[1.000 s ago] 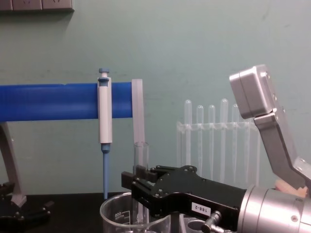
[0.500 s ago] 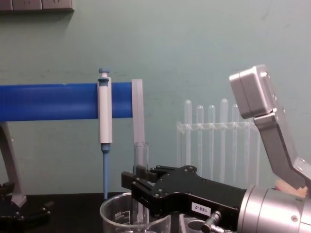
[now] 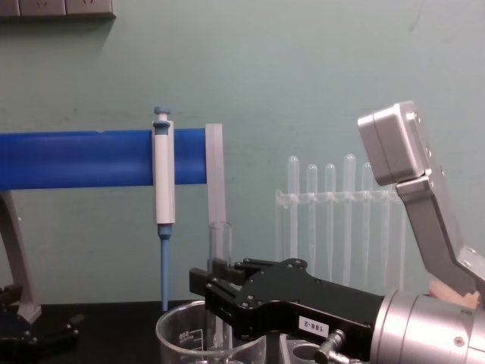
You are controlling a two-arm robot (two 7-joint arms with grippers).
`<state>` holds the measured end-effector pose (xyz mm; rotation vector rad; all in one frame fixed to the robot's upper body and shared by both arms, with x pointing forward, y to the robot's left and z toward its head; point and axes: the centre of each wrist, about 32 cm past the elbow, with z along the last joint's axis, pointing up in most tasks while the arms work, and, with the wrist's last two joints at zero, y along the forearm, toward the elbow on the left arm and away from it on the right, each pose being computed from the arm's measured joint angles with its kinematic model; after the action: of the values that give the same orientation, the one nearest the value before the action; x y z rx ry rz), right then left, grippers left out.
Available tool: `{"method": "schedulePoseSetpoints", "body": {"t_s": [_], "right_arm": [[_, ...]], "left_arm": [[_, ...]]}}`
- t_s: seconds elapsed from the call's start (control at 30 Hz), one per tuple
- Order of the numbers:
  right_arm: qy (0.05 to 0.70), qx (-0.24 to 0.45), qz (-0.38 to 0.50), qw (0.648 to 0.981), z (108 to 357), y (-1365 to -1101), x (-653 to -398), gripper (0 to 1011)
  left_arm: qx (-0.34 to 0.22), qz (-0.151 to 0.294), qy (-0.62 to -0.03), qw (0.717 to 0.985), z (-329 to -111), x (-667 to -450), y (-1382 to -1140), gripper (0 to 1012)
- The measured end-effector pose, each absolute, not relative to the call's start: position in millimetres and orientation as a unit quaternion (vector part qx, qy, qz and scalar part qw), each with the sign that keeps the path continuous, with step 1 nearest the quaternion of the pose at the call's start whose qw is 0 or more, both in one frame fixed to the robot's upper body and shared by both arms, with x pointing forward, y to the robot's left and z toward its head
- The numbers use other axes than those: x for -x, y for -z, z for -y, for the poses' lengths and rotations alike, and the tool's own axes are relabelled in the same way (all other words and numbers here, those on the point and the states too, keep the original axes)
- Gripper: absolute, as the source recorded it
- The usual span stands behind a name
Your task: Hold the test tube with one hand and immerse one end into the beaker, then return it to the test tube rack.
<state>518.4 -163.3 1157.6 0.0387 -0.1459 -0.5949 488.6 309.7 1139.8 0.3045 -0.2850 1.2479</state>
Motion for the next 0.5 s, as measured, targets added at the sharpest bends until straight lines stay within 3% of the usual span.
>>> {"method": "schedulePoseSetpoints", "body": {"t_s": [0.5], "right_arm": [[0.293,-0.019,0.072,0.953,163.3,-1157.7,-518.4,224]], "left_arm": [[-0.141,0.132,-0.580,0.791,-309.7,-488.6,-1139.8,1000]]}}
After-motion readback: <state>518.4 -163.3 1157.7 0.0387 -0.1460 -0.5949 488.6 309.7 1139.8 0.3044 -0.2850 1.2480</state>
